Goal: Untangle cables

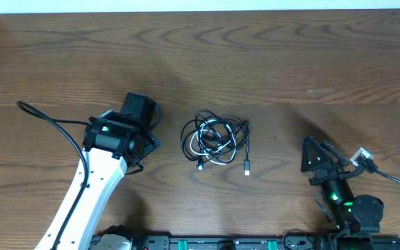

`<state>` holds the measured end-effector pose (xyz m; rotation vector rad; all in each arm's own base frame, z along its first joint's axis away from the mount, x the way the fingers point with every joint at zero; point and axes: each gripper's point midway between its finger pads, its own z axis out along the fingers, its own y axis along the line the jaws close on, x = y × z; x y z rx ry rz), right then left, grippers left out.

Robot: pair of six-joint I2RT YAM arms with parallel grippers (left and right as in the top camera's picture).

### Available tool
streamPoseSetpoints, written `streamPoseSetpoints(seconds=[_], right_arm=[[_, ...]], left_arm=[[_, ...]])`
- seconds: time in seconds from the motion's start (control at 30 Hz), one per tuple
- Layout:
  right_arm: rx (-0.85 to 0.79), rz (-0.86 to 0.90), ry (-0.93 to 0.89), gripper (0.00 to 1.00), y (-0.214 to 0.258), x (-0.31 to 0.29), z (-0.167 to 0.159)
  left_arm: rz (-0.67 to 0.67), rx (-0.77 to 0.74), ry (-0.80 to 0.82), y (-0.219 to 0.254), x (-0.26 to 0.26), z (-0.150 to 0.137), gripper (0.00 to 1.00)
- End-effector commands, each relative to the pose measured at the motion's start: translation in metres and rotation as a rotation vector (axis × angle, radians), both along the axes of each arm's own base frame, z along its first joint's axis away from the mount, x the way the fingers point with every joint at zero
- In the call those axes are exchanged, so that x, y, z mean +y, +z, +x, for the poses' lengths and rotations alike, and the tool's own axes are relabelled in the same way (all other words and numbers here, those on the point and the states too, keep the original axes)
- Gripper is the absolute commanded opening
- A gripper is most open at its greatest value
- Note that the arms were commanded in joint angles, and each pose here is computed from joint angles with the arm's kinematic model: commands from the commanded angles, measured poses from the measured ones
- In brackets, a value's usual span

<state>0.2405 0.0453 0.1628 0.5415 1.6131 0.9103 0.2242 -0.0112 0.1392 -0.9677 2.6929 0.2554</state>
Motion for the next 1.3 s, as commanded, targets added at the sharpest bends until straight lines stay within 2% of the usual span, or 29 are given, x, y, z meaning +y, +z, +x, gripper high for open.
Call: streamPoseSetpoints(seconds=[0.0, 1.07, 1.27], right_arm=[[0.001, 0.005, -0.009, 0.99, -0.0004, -0.0018, 0.0001], [0.001, 0.005, -0.019, 0.99, -0.0003, -0.0033, 0.0005], [0.035, 0.132, 0.009, 0.99, 0.0003, 0.0023, -0.0010]], left_arm=[[0.008, 0.011, 0.013, -0.0025, 0.0029, -0.0032, 0.98], [0.008, 0.011, 0.013, -0.0025, 0.0029, -0.0032, 0.98], [0.008, 0.011, 0.013, -0.0025, 0.0029, -0.0031, 0.98]])
